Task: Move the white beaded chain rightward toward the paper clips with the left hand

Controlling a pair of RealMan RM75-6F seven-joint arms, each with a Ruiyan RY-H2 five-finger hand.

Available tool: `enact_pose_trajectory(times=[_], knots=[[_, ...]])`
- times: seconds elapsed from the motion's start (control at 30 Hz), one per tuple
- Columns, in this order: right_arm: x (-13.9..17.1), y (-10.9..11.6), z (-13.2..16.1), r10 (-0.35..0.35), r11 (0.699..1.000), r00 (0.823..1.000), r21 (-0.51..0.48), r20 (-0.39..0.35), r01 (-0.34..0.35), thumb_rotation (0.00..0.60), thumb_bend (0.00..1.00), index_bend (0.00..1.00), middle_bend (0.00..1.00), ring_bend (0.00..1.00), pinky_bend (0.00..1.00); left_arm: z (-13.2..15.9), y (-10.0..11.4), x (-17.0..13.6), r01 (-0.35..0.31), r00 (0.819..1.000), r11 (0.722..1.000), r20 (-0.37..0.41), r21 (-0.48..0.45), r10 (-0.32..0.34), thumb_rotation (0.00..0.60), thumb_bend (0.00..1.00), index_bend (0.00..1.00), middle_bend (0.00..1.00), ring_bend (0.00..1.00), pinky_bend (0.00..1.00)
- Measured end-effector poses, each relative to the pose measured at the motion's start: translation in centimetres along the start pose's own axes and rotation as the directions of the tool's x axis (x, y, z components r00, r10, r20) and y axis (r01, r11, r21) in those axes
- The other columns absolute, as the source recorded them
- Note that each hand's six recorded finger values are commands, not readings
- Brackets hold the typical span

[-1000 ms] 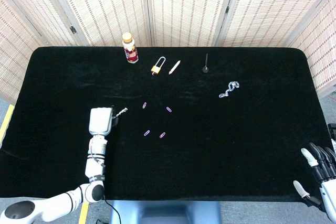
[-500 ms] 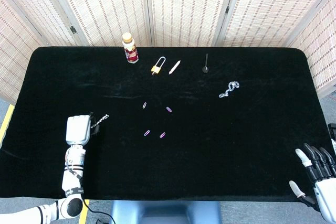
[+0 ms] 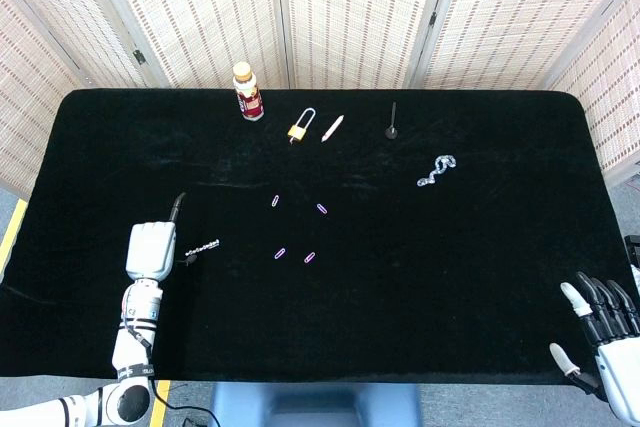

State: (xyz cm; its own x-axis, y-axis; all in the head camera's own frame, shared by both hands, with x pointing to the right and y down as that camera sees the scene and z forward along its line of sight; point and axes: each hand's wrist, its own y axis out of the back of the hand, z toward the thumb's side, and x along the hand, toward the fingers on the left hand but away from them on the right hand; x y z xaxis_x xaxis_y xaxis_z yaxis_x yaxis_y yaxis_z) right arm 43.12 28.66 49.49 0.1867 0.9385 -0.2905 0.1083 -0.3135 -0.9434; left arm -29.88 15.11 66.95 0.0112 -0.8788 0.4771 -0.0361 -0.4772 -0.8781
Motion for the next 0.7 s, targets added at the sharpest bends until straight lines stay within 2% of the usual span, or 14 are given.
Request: enact_pose_trajectory(times=[0.03, 0.07, 0.1, 0.13, 0.17, 0.2, 0.27, 0.37, 0.43, 0.57, 0.7], knots=[[0.0, 0.0, 0.0, 0.000, 1.000, 1.000, 0.000, 0.000, 0.000, 0.600, 0.29, 0.00, 0.00, 0.00, 0.00, 0.0, 0.2, -0.3, 0.001, 1.000, 1.000, 0.008, -0.003, -0.001, 0.600, 0.12, 0.00, 0.71, 0.81, 0.95], [0.0, 0.0, 0.0, 0.000, 1.000, 1.000, -0.001, -0.001, 0.000, 0.600, 0.29, 0.00, 0.00, 0.00, 0.00, -0.1, 0.5, -0.7, 0.001, 1.000, 1.000, 0.023, -0.005, -0.001, 0.600, 0.12, 0.00, 0.56, 0.66, 0.84], [0.0, 0.0, 0.0, 0.000, 1.000, 1.000, -0.002, 0.000, 0.000, 0.600, 0.29, 0.00, 0.00, 0.00, 0.00, -0.3, 0.8, -1.2, 0.003, 0.999, 1.000, 0.037, -0.006, -0.002, 0.600, 0.13, 0.00, 0.43, 0.51, 0.69], [0.0, 0.1, -0.1, -0.001, 1.000, 1.000, -0.003, 0.001, 0.001, 0.600, 0.29, 0.00, 0.00, 0.00, 0.00, -0.4, 1.1, -1.7, 0.004, 0.999, 1.000, 0.053, -0.005, -0.004, 0.600, 0.13, 0.00, 0.33, 0.40, 0.57], [-0.1, 0.1, -0.1, 0.000, 1.000, 1.000, -0.003, 0.003, 0.000, 0.600, 0.29, 0.00, 0.00, 0.00, 0.00, -0.7, 1.4, -2.6, 0.007, 0.997, 1.000, 0.077, -0.003, -0.006, 0.600, 0.13, 0.00, 0.18, 0.23, 0.34], [-0.1, 0.0, -0.2, 0.001, 1.000, 1.000, -0.003, 0.003, -0.001, 0.600, 0.29, 0.00, 0.00, 0.00, 0.00, -1.0, 1.6, -3.3, 0.008, 0.995, 1.000, 0.096, 0.002, -0.009, 0.600, 0.13, 0.00, 0.08, 0.12, 0.18], [-0.1, 0.0, -0.1, 0.002, 1.000, 1.000, -0.002, -0.001, -0.002, 0.600, 0.29, 0.00, 0.00, 0.00, 0.00, -1.9, 1.9, -5.4, 0.009, 0.990, 1.000, 0.142, 0.020, -0.012, 0.600, 0.13, 0.00, 0.00, 0.01, 0.01], [0.1, -0.1, 0.3, 0.006, 1.000, 1.000, 0.002, -0.016, -0.006, 0.600, 0.29, 0.00, 0.00, 0.00, 0.00, -3.7, 2.0, -9.4, -0.007, 0.982, 0.999, 0.187, 0.050, -0.003, 0.600, 0.13, 0.00, 0.00, 0.00, 0.00], [0.2, -0.2, 0.5, 0.006, 1.000, 1.000, 0.007, -0.023, -0.006, 0.600, 0.29, 0.00, 0.00, 0.00, 0.00, -5.1, 2.3, -12.1, -0.034, 0.982, 0.997, 0.186, 0.065, 0.022, 0.600, 0.13, 0.00, 0.00, 0.00, 0.00], [0.4, -0.6, 1.2, 0.013, 1.000, 0.999, 0.026, -0.046, -0.012, 0.600, 0.29, 0.00, 0.00, 0.00, 0.00, -9.6, 3.7, -17.8, -0.141, 0.987, 0.985, 0.088, 0.100, 0.133, 0.600, 0.12, 0.00, 0.00, 0.00, 0.00], [0.7, -1.4, 2.4, 0.033, 0.998, 0.996, 0.054, -0.087, -0.028, 0.600, 0.29, 0.00, 0.00, 0.00, 0.00, -12.5, 4.9, -23.3, -0.230, 0.973, 0.965, 0.038, 0.125, 0.227, 0.600, 0.12, 0.00, 0.00, 0.00, 0.00]])
